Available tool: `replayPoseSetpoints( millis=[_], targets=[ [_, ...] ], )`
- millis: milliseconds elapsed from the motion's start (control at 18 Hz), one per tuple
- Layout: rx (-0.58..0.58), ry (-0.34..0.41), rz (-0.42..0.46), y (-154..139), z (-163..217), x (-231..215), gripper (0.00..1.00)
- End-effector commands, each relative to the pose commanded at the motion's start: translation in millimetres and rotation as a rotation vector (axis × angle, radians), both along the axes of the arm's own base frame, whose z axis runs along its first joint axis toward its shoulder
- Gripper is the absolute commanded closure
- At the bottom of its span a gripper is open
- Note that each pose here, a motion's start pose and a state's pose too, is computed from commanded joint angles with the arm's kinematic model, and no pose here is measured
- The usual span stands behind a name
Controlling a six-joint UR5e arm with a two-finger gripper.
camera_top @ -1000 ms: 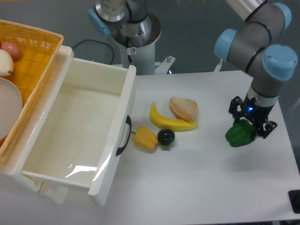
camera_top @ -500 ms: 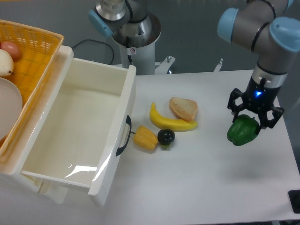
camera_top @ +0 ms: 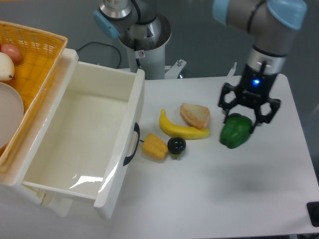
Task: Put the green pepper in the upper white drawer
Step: 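Carry the green pepper over the open white drawer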
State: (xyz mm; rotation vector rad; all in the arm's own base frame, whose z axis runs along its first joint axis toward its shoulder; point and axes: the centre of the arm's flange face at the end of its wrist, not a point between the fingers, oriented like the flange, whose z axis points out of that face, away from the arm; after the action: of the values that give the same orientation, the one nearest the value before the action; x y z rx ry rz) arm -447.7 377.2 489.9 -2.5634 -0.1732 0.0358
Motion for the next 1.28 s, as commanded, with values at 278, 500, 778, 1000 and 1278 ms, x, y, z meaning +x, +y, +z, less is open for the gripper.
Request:
replayPoseSetpoints(
  millis=[278,500,778,1000,1278],
  targets=[
    [0.068,0.032,0.003,8,52,52,0.52],
    [0.093,0.028,0.004,23,74,92,0.52],
    [0.083,0.019,-0.106,62,69,141,0.52],
    [0.023,0.023,-0.199,92,47,182,0.52],
    [-0.012,0.024,-0.294,125,29,207,0.52]
  ],
)
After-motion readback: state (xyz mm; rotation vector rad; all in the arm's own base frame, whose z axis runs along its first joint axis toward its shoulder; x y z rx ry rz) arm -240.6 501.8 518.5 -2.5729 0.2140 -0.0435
